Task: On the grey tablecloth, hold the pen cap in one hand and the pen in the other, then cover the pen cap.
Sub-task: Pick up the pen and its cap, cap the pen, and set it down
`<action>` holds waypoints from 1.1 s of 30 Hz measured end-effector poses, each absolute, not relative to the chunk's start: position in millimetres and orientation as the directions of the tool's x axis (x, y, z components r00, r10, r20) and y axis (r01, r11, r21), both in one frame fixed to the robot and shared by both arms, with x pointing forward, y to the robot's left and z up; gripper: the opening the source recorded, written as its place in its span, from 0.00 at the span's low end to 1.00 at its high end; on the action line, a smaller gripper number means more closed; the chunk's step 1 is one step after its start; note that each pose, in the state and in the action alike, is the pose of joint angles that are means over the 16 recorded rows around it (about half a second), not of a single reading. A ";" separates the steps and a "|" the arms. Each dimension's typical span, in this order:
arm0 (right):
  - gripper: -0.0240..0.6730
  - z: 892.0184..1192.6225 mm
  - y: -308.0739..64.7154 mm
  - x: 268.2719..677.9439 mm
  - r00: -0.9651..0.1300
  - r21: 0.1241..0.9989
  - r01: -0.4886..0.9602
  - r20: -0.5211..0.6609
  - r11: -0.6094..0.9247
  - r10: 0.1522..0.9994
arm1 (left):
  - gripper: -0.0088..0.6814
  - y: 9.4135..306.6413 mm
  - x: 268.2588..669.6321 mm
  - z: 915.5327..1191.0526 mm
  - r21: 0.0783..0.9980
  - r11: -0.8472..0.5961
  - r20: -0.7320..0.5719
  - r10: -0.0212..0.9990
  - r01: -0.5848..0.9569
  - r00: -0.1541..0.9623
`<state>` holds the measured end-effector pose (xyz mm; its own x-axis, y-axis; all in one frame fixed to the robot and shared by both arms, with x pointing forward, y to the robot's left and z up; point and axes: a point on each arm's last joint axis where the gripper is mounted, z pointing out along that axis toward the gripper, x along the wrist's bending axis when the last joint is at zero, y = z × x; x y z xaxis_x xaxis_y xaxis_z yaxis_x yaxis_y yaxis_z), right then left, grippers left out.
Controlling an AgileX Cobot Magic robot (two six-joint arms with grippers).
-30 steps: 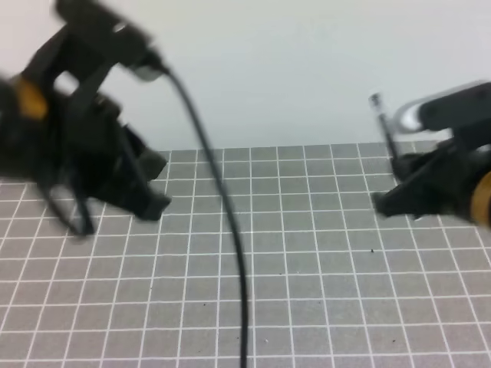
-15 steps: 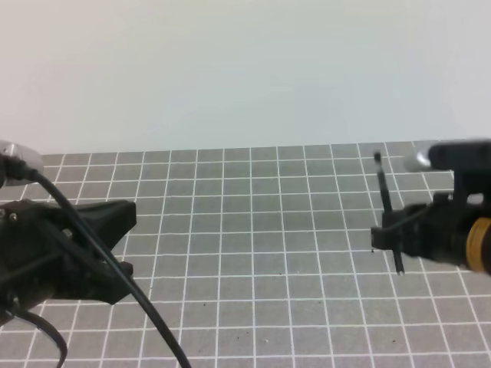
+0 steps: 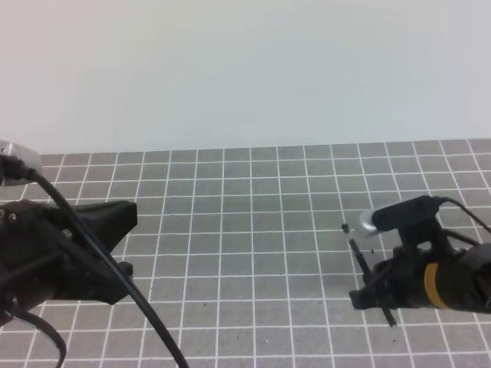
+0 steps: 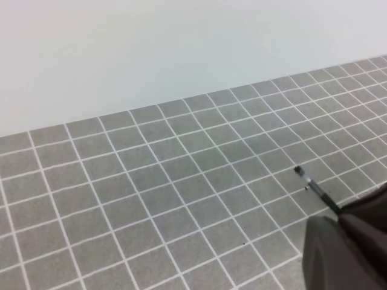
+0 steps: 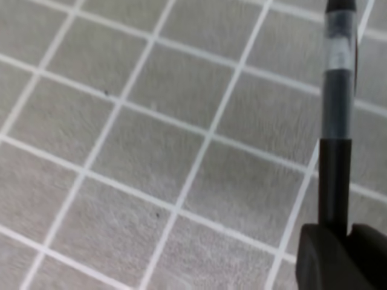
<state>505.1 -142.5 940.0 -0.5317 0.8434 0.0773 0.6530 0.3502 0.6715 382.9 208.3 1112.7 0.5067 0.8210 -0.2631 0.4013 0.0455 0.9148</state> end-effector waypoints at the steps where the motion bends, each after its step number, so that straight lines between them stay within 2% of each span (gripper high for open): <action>1: 0.11 936.7 -142.3 505.4 -0.534 0.663 0.657 0.075 0.358 0.842 | 0.01 208.4 382.9 1112.7 0.915 0.045 -0.263 0.821 0.401 0.507; 5: 0.14 926.5 -141.9 506.3 -0.538 0.638 0.672 0.071 0.376 0.840 | 0.01 208.4 382.9 1112.7 0.915 0.045 -0.263 0.821 0.401 0.507; 11: 0.24 919.2 -141.7 506.9 -0.535 0.620 0.685 0.072 0.382 0.842 | 0.01 208.4 383.0 1112.7 0.916 0.044 -0.261 0.822 0.400 0.507; 18: 0.33 930.7 -142.6 506.4 -0.535 0.649 0.664 0.065 0.371 0.843 | 0.01 208.5 383.0 1112.7 0.918 0.036 -0.251 0.822 0.394 0.511; 21: 0.31 947.3 -143.8 504.6 -0.541 0.690 0.628 0.055 0.359 0.839 | 0.01 208.5 383.2 1113.0 0.924 0.023 -0.235 0.823 0.382 0.517; 25: 0.24 984.0 -148.5 497.9 -0.557 0.774 0.533 0.016 0.343 0.830 | 0.01 208.8 383.9 1114.3 0.934 0.012 -0.210 0.826 0.357 0.523; 33: 0.08 1073.3 -181.2 455.0 -0.518 0.928 0.221 -0.149 0.300 0.842 | 0.01 209.6 386.2 1117.5 0.954 -0.002 -0.165 0.833 0.300 0.528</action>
<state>455.0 -181.2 1073.3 -0.5183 0.8421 -0.1490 0.2211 0.3002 0.9279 386.2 209.6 1117.5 0.5279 0.8332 -0.1648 0.3002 -0.0015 0.9539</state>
